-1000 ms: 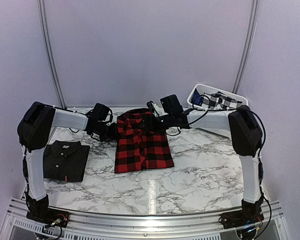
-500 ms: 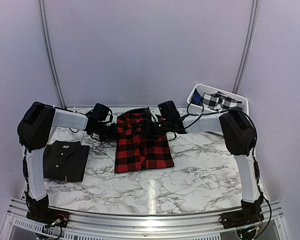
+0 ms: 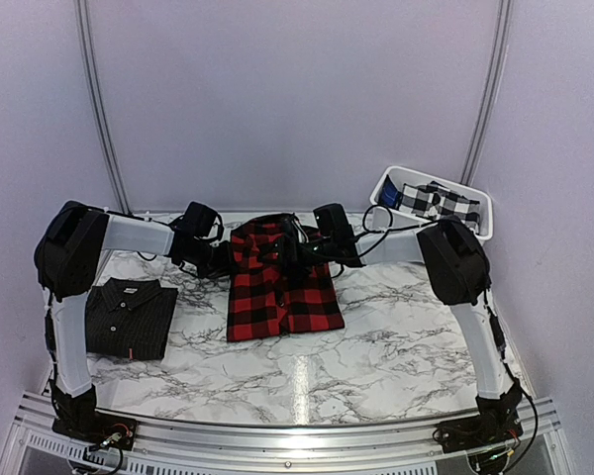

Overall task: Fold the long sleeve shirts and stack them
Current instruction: Smooth out the 2/3-rectangle-folded shirt at the center of the board.

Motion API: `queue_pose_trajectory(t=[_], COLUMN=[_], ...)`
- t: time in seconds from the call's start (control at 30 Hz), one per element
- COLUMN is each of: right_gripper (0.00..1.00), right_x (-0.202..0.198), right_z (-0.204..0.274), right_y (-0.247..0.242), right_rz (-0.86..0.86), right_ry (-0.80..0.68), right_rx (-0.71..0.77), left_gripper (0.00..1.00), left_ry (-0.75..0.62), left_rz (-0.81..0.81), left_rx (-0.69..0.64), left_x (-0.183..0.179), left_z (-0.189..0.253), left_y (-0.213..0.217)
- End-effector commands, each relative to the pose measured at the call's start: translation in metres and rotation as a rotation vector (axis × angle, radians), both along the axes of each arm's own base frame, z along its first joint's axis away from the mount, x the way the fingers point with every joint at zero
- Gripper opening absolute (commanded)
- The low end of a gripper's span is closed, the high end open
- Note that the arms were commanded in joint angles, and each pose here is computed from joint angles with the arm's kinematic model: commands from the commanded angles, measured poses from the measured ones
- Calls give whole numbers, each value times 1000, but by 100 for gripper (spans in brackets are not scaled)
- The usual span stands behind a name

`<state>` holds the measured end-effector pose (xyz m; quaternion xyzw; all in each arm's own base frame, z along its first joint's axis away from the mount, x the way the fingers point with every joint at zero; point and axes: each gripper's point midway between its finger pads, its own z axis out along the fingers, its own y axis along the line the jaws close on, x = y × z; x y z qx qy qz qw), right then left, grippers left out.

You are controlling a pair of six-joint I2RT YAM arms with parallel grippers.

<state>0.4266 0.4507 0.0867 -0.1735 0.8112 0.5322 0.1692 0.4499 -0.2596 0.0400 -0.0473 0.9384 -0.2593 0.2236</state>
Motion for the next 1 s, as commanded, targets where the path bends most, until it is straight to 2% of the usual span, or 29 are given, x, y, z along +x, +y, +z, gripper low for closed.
queue_pose_trajectory(t=[0.0,0.37,0.6,0.8,0.97], right_gripper=[98,98,98,99,99], right_x=[15,32,42,57,47], right_z=[20,-49,6,60,83], right_y=[5,-24,-21,-33,-32], right_rz=[14,-95,-82,-155,-151], right_ry=[-78,9,-90,-221,-253], right_rx=[60,-37,-11,-70,-58], left_gripper=[20,20,20,20,20], left_ry=[7,6,8,3,-3], left_rz=[-20,-16,-10,-9,-12], left_rx=[-1,5,11,10,3], left_x=[0,2,2,3,6], left_z=[2,1,1,3,6], left_y=[-2,1,6,7,5])
